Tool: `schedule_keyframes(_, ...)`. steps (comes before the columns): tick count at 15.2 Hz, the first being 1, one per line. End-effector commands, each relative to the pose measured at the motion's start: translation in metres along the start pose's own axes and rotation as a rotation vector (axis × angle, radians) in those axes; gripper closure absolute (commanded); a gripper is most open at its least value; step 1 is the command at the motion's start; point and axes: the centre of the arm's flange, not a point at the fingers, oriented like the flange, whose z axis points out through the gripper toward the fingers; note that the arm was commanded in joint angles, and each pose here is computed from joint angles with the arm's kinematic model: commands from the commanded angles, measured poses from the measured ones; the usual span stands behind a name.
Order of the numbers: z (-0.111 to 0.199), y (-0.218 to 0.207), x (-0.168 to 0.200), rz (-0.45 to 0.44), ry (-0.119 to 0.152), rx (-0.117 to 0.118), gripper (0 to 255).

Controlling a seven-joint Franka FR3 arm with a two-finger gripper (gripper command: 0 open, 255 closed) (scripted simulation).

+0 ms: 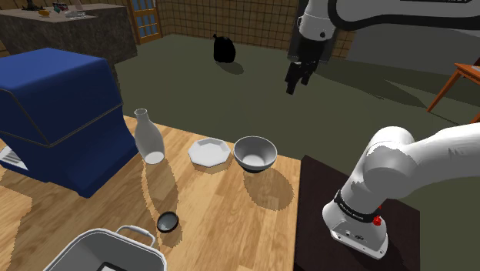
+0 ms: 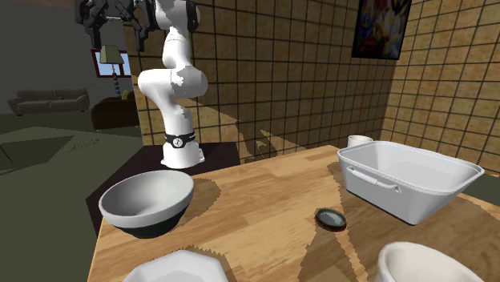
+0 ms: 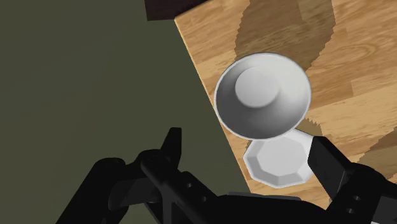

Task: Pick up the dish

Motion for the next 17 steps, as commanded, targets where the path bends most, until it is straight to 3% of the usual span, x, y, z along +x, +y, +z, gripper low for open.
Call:
schedule_keyframes(1,0.000,0.000,0.000,0.000,0.000,0.000,0)
schedule_keyframes(17,0.113,-0.173,0.065,-0.017,-0.144,0.010,0)
